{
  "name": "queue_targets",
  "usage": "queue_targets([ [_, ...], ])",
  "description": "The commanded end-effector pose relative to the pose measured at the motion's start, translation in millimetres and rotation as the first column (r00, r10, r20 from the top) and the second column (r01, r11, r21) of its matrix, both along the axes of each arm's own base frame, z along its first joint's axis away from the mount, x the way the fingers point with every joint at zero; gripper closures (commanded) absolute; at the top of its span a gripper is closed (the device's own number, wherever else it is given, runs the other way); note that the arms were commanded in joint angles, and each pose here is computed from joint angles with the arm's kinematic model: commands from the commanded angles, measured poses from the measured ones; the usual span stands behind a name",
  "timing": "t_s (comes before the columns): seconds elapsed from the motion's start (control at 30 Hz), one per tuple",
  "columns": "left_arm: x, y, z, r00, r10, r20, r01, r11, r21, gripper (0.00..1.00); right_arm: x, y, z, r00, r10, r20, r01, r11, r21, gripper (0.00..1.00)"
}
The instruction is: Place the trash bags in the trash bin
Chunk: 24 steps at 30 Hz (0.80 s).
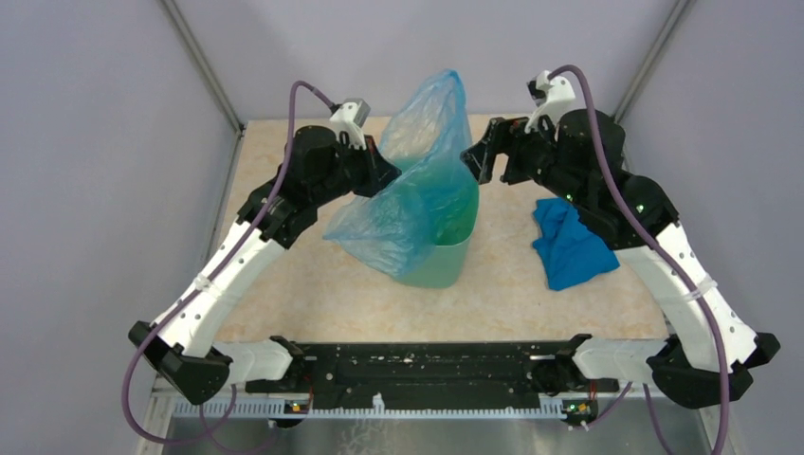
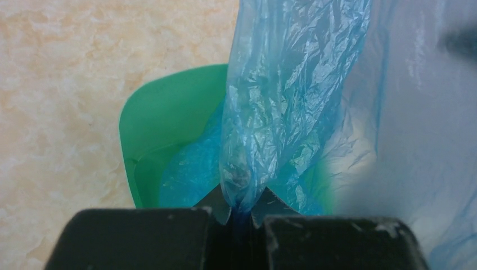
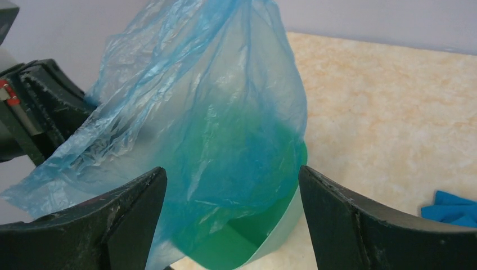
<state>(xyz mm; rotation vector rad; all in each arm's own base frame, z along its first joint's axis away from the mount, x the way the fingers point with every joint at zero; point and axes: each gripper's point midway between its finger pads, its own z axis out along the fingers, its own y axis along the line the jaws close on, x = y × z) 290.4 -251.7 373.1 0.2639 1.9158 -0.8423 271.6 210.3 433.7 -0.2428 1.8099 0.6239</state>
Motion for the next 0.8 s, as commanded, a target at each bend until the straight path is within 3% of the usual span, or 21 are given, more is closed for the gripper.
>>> queue_targets([
  [0.0, 3.4, -9.9, 2.1, 1.0, -0.025, 0.012, 0.026, 0.999, -0.039, 1.0, -8.7, 7.1, -3.3, 1.0, -0.01, -0.024, 0.009, 0.998, -0.065, 0.13],
  [0.27, 9.8, -15.6, 21.5, 0.998, -0.035, 0.058, 0.039, 0.997, -0.062, 1.0, -28.0, 7.0, -12.6, 1.0, 0.029, 0.008, -0.027, 0.988, -0.153, 0.15],
  [0.5, 10.6, -8.0, 33.7, 0.996, -0.024, 0.088, 0.026, 0.999, -0.025, 1.0, -12.1, 17.2, -63.5, 0.999, 0.049, 0.0, -0.047, 0.959, -0.279, 0.18],
  [0.7, 8.7, -2.7, 37.2, 0.995, -0.024, 0.099, 0.025, 1.0, -0.015, 1.0, -4.3, 36.7, -81.8, 0.988, 0.127, 0.09, -0.1, 0.96, -0.262, 0.19],
  [0.77, 9.0, -1.3, 39.1, 0.994, -0.021, 0.104, 0.022, 1.0, -0.011, 1.0, -2.7, 44.9, -84.0, 0.984, 0.149, 0.098, -0.121, 0.962, -0.247, 0.27],
])
